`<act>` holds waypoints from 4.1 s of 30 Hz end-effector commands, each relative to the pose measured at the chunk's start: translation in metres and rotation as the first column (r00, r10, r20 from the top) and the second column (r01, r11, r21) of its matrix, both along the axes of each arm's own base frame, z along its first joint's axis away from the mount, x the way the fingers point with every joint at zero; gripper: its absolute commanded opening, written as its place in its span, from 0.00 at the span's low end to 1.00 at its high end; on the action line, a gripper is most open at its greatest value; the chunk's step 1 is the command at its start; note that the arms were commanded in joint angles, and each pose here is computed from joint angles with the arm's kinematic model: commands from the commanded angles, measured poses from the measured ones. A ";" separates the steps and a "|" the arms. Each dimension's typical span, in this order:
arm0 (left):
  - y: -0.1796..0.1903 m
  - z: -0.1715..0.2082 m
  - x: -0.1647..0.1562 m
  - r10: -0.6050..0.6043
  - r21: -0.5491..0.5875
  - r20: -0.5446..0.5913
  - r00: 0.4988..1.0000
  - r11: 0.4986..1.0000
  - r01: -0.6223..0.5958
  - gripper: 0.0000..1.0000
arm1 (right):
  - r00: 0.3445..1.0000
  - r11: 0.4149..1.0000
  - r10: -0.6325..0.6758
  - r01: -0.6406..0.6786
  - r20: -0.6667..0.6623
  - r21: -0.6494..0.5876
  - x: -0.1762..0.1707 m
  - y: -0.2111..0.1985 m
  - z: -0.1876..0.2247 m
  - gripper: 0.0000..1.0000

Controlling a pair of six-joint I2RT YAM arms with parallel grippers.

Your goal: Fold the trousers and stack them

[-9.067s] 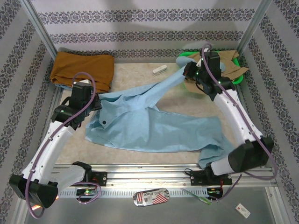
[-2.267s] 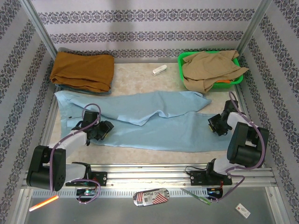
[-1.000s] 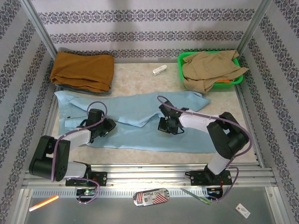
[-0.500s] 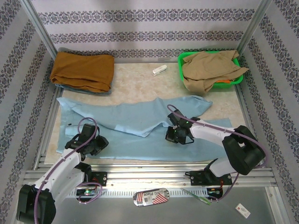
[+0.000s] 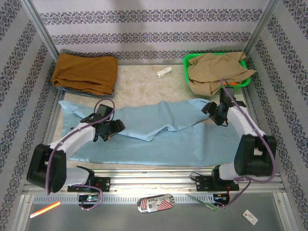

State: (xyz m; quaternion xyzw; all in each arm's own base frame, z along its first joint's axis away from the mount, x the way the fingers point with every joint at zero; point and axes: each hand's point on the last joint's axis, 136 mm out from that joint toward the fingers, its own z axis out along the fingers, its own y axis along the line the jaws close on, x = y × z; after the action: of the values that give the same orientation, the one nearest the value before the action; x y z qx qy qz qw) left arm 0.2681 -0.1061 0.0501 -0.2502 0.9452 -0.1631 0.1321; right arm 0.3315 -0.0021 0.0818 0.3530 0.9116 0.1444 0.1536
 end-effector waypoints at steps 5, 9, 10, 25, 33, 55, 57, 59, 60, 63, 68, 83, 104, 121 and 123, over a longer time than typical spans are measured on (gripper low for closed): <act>-0.023 -0.010 0.028 -0.029 -0.041 0.053 0.998 0.999 0.032 0.83 | 0.995 1.000 0.026 -0.024 -0.098 0.020 0.036 -0.018 -0.051 0.57; -0.024 -0.014 0.042 -0.024 -0.027 0.066 0.998 0.999 0.026 0.66 | 0.995 0.999 0.035 -0.033 -0.093 0.020 0.041 -0.018 -0.057 0.27; -0.025 -0.015 0.044 -0.028 -0.024 0.061 0.998 0.999 0.029 0.60 | 0.996 0.999 0.036 -0.035 -0.083 0.013 0.042 -0.019 -0.055 0.21; -0.024 0.021 0.055 -0.064 0.009 0.102 0.993 0.998 0.063 0.00 | 0.993 0.997 0.027 -0.019 0.115 -0.071 0.048 -0.027 0.028 0.00; -0.020 0.041 0.081 -0.069 0.045 0.153 0.986 0.997 0.063 0.00 | 0.976 0.993 0.033 -0.006 0.215 -0.121 0.054 -0.033 0.093 0.00; -0.039 0.021 0.151 -0.035 -0.078 0.172 0.985 0.996 0.049 0.00 | 0.999 0.994 -0.033 0.038 0.042 -0.106 0.057 -0.072 0.049 0.24; -0.045 0.021 0.162 -0.059 -0.080 0.174 0.983 0.994 0.074 0.00 | 0.998 0.996 -0.048 0.050 0.030 -0.074 0.066 -0.077 0.045 0.40; -0.045 0.022 0.169 -0.067 -0.067 0.172 0.983 0.995 0.079 0.09 | 0.998 0.996 -0.043 0.047 0.048 -0.076 0.067 -0.075 0.052 0.46; -0.045 0.024 0.172 -0.073 -0.059 0.179 0.981 0.995 0.085 0.15 | 0.997 0.994 -0.045 0.051 0.062 -0.097 0.064 -0.076 0.055 0.50; -0.046 0.030 0.175 -0.089 -0.067 0.186 0.978 0.992 0.103 0.40 | 0.995 0.988 -0.058 0.069 0.082 -0.137 0.047 -0.078 0.063 0.54; -0.049 0.040 0.167 -0.079 -0.115 0.210 0.974 0.988 0.105 0.54 | 0.993 0.991 -0.080 0.089 0.091 -0.103 0.015 -0.063 0.050 0.54; -0.049 0.033 0.073 -0.053 -0.242 0.216 0.975 0.965 0.106 0.56 | 0.956 0.953 -0.286 0.290 -0.059 0.087 0.002 -0.105 -0.029 0.35; -0.047 -0.002 0.044 -0.075 -0.308 0.168 0.983 0.943 0.125 0.57 | 0.944 0.964 -0.265 0.262 -0.196 -0.041 0.000 -0.118 -0.051 0.40; -0.050 0.007 0.046 -0.078 -0.325 0.179 0.981 0.936 0.134 0.56 | 0.939 0.974 -0.223 0.225 -0.262 -0.022 0.002 -0.115 -0.073 0.11; -0.050 0.007 0.046 -0.079 -0.325 0.178 0.981 0.936 0.134 0.56 | 0.942 0.974 -0.224 0.224 -0.249 -0.025 0.002 -0.115 -0.067 0.08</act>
State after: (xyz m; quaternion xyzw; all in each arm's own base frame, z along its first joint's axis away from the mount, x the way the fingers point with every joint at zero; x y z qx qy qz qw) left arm 0.3036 -0.1562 0.0447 -0.2039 0.9094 -0.3350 0.1384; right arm 0.3405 -0.1230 0.0169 0.4790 0.8706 0.0904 0.0665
